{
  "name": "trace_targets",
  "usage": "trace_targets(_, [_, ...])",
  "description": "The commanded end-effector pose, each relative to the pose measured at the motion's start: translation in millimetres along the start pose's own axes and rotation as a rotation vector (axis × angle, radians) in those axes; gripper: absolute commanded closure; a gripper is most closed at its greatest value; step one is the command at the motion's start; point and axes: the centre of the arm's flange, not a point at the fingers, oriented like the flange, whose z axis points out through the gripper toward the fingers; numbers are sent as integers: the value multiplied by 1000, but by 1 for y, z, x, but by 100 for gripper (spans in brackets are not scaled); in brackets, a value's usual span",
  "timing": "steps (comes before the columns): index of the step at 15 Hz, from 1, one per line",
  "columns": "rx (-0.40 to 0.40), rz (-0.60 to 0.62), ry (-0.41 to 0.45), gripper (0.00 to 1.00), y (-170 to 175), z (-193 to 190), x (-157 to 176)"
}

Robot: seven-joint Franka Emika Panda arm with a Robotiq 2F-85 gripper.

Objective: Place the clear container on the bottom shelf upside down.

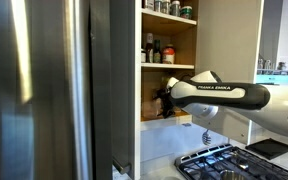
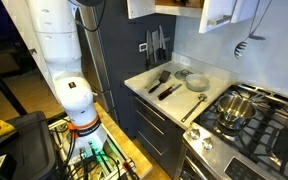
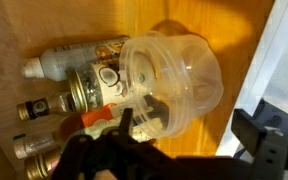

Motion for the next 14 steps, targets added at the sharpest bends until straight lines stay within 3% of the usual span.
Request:
trace_targets(1, [14, -29, -17, 3, 14, 11, 1])
trace_targets(2, [19, -35, -22, 11, 14, 13, 1])
trace_targets(3, [23, -40, -29, 31, 15, 14, 1])
trace_targets(6, [43, -48, -50, 42, 15, 20, -2])
trace_targets(12, [75, -51, -92, 91, 14, 26, -9])
trace_targets(14, [83, -49, -100, 99, 15, 26, -11])
